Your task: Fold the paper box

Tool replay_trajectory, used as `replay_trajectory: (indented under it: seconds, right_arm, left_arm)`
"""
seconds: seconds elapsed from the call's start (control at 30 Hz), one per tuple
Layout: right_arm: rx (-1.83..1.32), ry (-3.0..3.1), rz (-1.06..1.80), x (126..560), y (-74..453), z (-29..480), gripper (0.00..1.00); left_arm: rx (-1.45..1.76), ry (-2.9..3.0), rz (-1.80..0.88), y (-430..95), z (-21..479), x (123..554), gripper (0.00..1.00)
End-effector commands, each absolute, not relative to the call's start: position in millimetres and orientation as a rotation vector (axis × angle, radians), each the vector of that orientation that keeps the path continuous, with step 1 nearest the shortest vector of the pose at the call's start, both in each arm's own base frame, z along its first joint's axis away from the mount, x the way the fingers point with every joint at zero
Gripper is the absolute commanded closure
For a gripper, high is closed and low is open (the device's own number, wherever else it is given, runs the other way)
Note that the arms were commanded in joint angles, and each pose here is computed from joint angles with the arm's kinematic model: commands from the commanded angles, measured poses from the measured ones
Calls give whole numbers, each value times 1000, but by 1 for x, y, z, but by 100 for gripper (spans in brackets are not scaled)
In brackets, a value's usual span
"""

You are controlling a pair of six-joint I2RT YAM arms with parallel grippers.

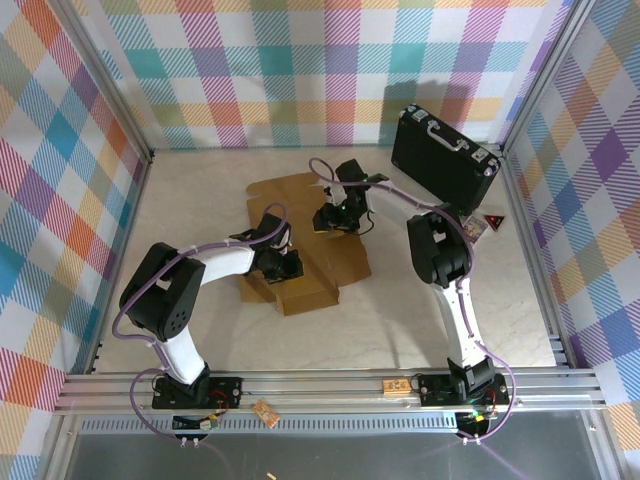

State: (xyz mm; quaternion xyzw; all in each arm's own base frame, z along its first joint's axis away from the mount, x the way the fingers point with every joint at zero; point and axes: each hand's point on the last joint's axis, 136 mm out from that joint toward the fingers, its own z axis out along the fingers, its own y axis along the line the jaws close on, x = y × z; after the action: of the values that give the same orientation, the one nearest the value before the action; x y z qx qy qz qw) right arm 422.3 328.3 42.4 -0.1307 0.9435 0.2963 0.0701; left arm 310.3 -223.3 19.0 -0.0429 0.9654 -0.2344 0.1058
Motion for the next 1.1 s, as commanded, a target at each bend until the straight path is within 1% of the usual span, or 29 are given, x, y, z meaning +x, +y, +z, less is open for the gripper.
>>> replay_trajectory:
  seconds: [0.0,0.33,0.53,0.87,1.07]
  right_arm:
    - [-469,2741,959,422,341,77,47]
    - [-517,2653,1015,419,353,97,47]
    - [-525,2634,1041,416,356,105,45]
    - [-509,2710,1116,410,367,77,45]
    - [-469,2786,1133,405,368,48,46]
  left_arm:
    - [-105,2974,-575,-213,-12,285,85]
    - [-100,2973,-562,-212,-11,285,85]
    - [-96,2973,-559,-212,-11,284,85]
    - [-93,2976,-553,-213,-12,284,85]
    - [-91,2976,-551,-213,-12,284,85]
